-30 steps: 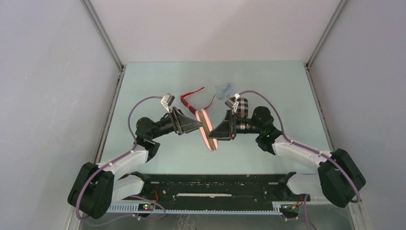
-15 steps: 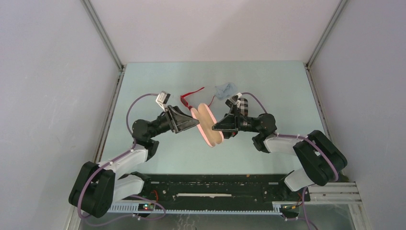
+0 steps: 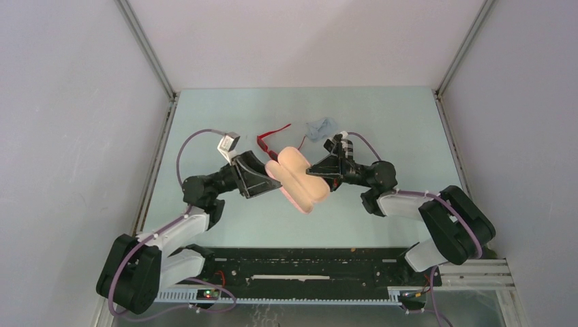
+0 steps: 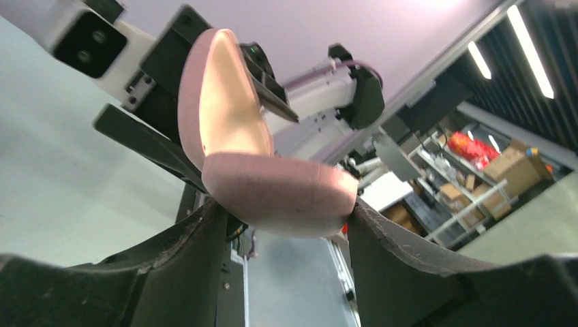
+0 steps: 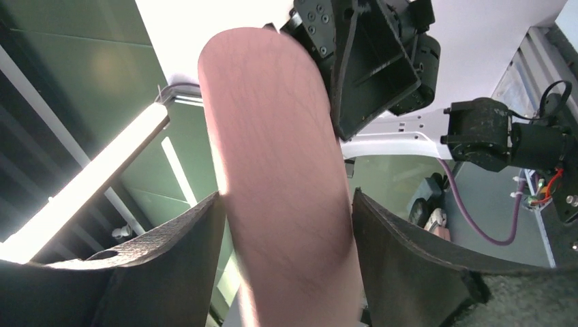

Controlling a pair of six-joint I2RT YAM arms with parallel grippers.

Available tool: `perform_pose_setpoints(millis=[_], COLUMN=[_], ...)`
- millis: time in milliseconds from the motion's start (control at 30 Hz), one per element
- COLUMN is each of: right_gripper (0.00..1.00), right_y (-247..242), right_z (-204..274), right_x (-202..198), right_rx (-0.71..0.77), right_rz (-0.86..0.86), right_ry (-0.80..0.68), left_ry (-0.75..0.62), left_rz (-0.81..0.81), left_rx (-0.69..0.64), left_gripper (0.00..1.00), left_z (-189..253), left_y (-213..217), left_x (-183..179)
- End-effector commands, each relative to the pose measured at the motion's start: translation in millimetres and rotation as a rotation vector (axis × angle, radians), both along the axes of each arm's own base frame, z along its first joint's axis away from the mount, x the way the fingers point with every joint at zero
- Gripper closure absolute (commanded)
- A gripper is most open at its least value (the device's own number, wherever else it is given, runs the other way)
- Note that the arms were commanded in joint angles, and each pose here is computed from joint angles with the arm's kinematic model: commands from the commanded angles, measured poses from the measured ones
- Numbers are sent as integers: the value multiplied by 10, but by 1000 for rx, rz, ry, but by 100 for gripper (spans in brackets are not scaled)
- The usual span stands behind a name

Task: Organize the sunglasses
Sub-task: Open the sunglasses case at the center of the board.

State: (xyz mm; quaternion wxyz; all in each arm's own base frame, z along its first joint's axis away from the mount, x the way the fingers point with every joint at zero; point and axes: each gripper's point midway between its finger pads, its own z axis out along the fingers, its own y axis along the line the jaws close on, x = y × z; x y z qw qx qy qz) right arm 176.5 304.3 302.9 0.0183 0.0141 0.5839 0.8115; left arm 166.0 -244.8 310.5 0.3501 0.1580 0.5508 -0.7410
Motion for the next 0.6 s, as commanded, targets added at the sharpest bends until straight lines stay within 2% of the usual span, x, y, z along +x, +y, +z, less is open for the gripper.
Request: perform_pose_setpoints(millis=[0,300,433,500,567], right_gripper=[23,16,14,14,13], right_y=[-25,-77,-136,-253,-415], right_z=[175,227,-79,-503,-577], right_x=[-3,-106,24,180,265], right_rx=[54,27,-186,-435,-548], right_rz=[-19,-12,-102,-166,-224], right_ry=[-20,-157,-219,-200,-231], left_ry=[-196,-105,-44,0,31], left_rz=[-66,-54,-46,-34,-21], left_rx=[-9,-3,17,40,60], left_gripper=[100,100,100,100,100], left_z=[203,128,23,-68,-156], left_y=[5,-24,-53,-75,-93], left_x=[-251,-117,-25,44,102])
